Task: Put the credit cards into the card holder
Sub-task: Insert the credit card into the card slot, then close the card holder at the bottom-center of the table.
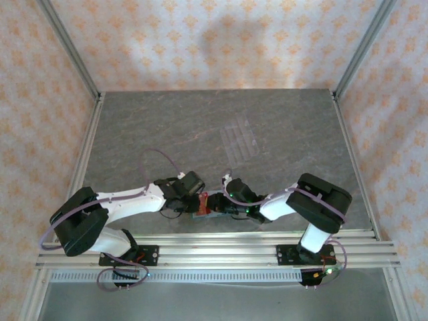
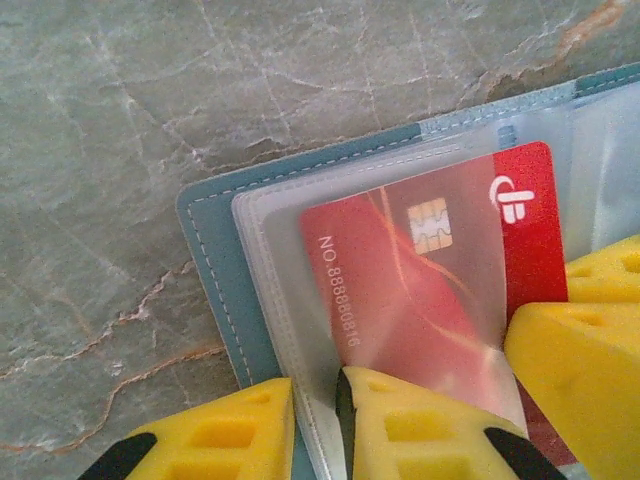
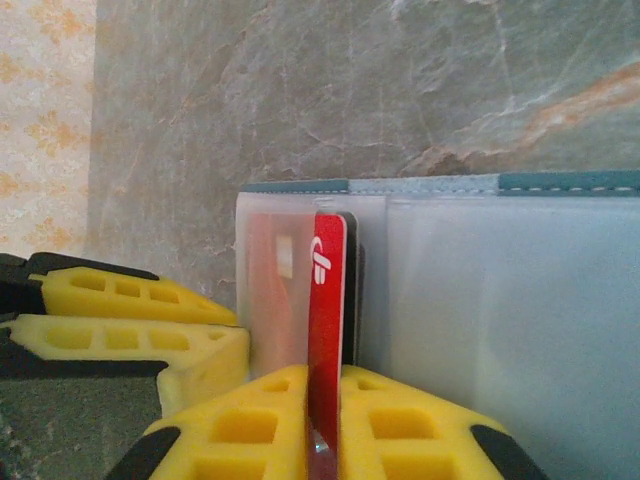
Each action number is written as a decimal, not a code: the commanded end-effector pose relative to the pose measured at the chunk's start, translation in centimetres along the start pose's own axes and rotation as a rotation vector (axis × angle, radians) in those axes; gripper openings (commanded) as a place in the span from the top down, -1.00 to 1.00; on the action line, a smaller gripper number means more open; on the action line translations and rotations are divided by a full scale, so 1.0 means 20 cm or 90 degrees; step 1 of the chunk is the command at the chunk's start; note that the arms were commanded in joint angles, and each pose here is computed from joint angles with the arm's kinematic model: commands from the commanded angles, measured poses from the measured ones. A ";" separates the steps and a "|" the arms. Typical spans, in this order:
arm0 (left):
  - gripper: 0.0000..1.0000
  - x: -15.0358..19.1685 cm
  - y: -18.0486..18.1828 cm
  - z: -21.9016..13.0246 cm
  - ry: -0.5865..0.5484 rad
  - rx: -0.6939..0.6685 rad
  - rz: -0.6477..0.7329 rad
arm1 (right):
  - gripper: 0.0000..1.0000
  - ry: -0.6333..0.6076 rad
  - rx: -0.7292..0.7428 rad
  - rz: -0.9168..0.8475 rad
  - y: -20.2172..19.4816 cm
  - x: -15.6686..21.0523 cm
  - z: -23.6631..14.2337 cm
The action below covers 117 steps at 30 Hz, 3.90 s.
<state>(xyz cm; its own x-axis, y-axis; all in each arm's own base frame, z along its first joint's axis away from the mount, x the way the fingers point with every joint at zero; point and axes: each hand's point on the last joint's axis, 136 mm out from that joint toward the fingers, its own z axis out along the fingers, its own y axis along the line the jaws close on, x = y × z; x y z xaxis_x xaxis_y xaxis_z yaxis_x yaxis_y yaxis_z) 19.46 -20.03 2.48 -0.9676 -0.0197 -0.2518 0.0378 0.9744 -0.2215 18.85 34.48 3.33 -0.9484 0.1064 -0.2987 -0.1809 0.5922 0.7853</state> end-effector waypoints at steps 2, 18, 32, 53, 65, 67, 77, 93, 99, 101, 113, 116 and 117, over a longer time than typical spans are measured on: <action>0.58 0.02 -0.02 -0.04 0.001 0.040 -0.012 | 0.62 0.020 0.060 -0.004 -0.10 0.07 -0.02; 0.61 0.00 0.06 -0.08 -0.008 0.046 -0.043 | 0.32 0.012 0.135 -0.032 -0.11 0.02 -0.09; 0.70 0.03 0.07 0.03 0.015 0.033 -0.045 | 0.54 0.031 0.137 -0.047 -0.07 0.01 -0.07; 0.72 0.07 0.08 0.10 0.029 0.034 -0.050 | 0.77 0.047 0.134 -0.066 0.00 0.02 -0.04; 0.71 0.07 0.10 0.09 0.025 0.026 -0.053 | 0.22 -0.004 0.213 -0.080 -0.01 -0.06 -0.12; 0.72 0.08 0.10 0.09 0.025 0.026 -0.054 | 0.13 -0.014 0.248 -0.090 -0.02 -0.09 -0.17; 0.72 0.08 0.11 0.10 0.020 0.030 -0.061 | -0.20 -0.037 0.417 -0.154 -0.13 -0.16 -0.38; 0.72 0.07 0.13 0.06 0.002 0.023 -0.063 | -0.50 -0.055 0.638 -0.287 -0.27 -0.13 -0.33; 0.72 0.08 0.14 0.07 0.003 0.021 -0.064 | -0.39 -0.073 0.672 -0.292 -0.31 -0.14 -0.38; 0.72 0.08 0.14 0.07 0.004 0.021 -0.064 | -0.31 -0.081 0.676 -0.290 -0.31 -0.15 -0.40; 0.72 0.09 0.13 0.08 0.007 0.024 -0.059 | 0.38 -0.085 0.676 -0.289 -0.29 -0.16 -0.43; 0.71 0.09 0.13 0.09 0.010 0.023 -0.057 | 0.69 -0.083 0.669 -0.288 -0.28 -0.16 -0.44; 0.71 0.09 0.12 0.09 0.010 0.024 -0.056 | 0.80 -0.083 0.664 -0.286 -0.27 -0.16 -0.44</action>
<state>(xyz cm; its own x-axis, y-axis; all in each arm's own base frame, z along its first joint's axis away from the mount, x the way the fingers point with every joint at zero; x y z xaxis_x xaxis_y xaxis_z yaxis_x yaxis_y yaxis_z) 19.09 -19.13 1.41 -0.9660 -0.1069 -0.2355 -0.0239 0.9435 -0.3306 20.44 24.41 3.47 -0.8183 -0.2437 -0.5207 -0.1462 0.9641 -0.2215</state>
